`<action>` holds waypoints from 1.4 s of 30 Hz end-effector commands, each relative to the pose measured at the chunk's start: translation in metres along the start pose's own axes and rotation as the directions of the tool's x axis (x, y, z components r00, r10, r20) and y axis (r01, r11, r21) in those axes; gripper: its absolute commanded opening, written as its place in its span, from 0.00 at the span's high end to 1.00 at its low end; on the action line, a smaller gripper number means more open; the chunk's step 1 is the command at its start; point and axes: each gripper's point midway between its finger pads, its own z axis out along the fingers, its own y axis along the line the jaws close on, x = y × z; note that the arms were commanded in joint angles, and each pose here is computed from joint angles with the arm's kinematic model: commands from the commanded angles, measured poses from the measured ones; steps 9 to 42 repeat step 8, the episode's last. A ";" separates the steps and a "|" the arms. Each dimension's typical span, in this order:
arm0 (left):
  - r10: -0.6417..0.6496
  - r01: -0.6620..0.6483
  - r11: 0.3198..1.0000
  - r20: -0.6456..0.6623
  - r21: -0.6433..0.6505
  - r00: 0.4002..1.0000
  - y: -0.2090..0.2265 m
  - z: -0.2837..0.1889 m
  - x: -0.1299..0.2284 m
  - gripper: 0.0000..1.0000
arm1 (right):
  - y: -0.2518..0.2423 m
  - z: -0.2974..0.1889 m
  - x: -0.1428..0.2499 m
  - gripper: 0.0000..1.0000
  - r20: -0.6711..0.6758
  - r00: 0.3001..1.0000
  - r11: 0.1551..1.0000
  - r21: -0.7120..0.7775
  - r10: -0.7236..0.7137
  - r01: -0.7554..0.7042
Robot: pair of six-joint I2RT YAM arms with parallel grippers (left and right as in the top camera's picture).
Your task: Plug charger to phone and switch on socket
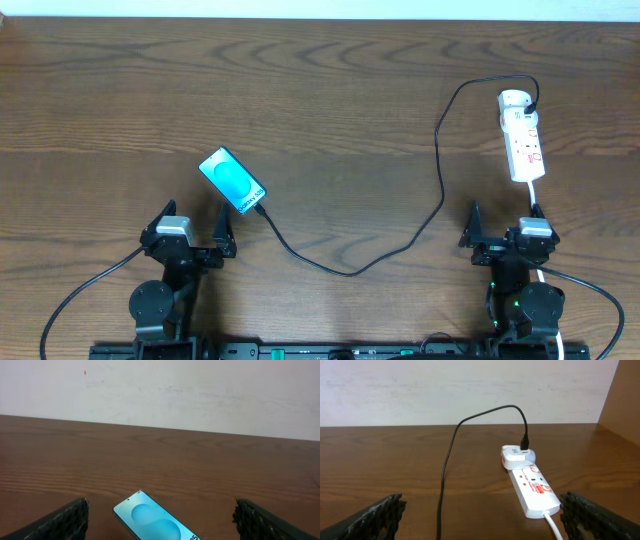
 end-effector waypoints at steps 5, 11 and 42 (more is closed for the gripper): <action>0.008 -0.007 1.000 -0.050 0.014 0.999 -0.002 0.000 0.016 0.07 | -0.002 -0.001 -0.001 0.01 0.005 1.000 1.000 0.011 0.013 -0.013; 0.008 -0.007 1.000 -0.050 0.014 0.999 -0.002 0.000 0.016 0.07 | -0.002 -0.001 -0.001 0.01 0.005 1.000 1.000 0.011 0.013 -0.013; 0.008 -0.007 1.000 -0.050 0.014 0.999 -0.002 0.000 0.016 0.07 | -0.002 -0.001 -0.001 0.01 0.005 1.000 1.000 0.011 0.013 -0.013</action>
